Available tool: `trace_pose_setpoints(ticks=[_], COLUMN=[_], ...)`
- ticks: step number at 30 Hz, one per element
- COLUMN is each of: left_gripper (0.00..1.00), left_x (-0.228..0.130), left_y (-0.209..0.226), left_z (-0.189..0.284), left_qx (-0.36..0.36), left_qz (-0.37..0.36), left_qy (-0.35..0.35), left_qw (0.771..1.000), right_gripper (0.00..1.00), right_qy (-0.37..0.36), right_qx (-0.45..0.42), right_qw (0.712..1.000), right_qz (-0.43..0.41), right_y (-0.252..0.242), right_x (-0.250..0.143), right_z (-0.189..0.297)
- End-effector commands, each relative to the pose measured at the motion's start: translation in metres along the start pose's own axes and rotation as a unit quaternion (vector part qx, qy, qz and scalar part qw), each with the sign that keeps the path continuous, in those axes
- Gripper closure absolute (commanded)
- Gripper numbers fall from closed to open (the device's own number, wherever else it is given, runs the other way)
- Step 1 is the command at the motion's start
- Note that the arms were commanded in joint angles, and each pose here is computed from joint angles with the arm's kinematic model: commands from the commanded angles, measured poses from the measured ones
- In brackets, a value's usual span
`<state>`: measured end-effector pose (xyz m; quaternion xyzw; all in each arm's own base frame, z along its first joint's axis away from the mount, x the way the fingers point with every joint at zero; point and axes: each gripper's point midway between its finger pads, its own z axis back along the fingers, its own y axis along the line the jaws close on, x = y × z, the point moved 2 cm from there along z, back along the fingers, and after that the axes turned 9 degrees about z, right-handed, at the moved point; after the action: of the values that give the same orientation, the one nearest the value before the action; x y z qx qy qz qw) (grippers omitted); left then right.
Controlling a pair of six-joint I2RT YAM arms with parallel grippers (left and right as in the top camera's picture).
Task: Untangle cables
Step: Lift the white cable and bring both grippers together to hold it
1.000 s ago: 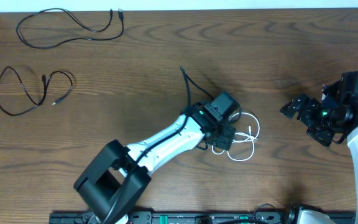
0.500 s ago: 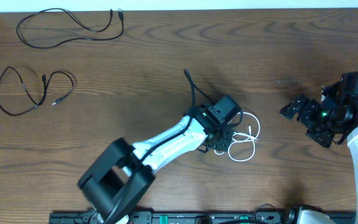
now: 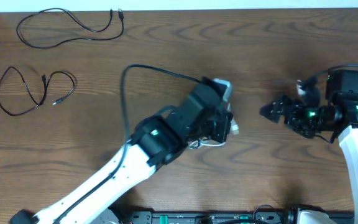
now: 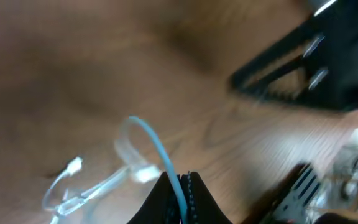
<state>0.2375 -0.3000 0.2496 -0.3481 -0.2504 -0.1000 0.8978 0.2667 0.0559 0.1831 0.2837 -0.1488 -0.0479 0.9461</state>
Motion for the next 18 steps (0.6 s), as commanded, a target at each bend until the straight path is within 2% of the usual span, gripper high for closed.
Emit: trace_pose_setpoints(ticks=[1, 5, 9, 12, 18], left_gripper=[0.93, 0.93, 0.93, 0.93, 0.93], left_x=[0.029, 0.044, 0.060, 0.070, 0.080], left_y=[-0.020, -0.042, -0.059, -0.069, -0.081], left_z=[0.037, 0.065, 0.095, 0.111, 0.124], left_qx=[-0.044, -0.094, -0.134, -0.162, -0.192], left_qz=[0.028, 0.014, 0.003, 0.019, 0.024], left_qy=[-0.066, -0.114, -0.168, -0.200, -0.226], left_qw=[0.996, 0.989, 0.977, 0.966, 0.955], right_gripper=[0.02, 0.01, 0.01, 0.01, 0.01], right_qy=[0.009, 0.011, 0.011, 0.013, 0.024], right_qx=[0.120, 0.129, 0.116, 0.125, 0.161], right_qw=[0.987, 0.982, 0.985, 0.982, 0.970], right_qz=[0.106, 0.138, 0.129, 0.144, 0.182], right_y=[0.049, 0.065, 0.073, 0.081, 0.110], right_x=[-0.006, -0.007, -0.005, -0.007, -0.017], right_z=[-0.002, -0.010, -0.017, -0.020, -0.026])
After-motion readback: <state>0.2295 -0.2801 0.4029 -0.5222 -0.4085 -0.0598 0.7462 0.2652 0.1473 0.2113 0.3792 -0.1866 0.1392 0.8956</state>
